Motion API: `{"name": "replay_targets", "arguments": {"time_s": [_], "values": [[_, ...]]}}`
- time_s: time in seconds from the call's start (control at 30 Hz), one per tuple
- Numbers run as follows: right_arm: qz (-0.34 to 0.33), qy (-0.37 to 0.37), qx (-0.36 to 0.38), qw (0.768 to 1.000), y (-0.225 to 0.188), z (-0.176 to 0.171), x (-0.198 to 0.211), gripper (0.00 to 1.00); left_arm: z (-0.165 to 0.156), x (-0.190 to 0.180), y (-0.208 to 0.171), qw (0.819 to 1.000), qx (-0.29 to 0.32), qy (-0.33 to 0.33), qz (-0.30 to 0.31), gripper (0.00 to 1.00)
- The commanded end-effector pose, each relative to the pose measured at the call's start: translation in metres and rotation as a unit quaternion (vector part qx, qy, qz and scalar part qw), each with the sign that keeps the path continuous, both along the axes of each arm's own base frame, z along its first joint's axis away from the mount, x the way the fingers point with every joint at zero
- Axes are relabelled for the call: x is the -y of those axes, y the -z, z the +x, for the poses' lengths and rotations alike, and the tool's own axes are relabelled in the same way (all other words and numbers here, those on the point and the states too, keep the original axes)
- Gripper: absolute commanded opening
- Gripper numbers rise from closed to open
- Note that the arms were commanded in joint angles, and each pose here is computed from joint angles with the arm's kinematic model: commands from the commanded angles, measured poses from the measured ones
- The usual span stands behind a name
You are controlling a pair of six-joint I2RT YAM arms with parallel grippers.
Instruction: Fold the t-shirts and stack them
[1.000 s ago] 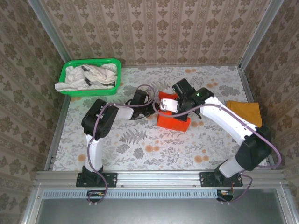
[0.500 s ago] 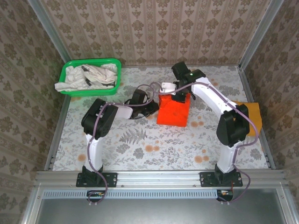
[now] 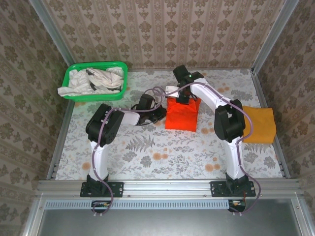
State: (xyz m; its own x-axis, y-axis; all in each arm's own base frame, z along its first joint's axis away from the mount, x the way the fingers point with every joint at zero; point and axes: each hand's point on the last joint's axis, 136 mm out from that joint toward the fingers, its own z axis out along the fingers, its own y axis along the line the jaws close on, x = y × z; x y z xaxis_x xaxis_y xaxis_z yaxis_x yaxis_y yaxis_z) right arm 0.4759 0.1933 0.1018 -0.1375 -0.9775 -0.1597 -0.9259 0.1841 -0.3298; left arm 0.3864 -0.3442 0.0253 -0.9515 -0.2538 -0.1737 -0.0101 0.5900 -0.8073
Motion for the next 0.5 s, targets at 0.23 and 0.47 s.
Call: {"name": "replay_targets", "arguments": {"time_s": [0.23, 0.47], "values": [[-0.021, 0.045, 0.031, 0.998, 0.020, 0.040, 0.014, 0.00, -0.044, -0.039, 0.075, 0.989, -0.116, -0.005, 0.090, 0.00], [-0.024, 0.084, 0.053, 0.995, 0.037, 0.060, 0.020, 0.00, -0.044, -0.041, 0.072, 0.989, -0.114, -0.006, 0.091, 0.00]]}}
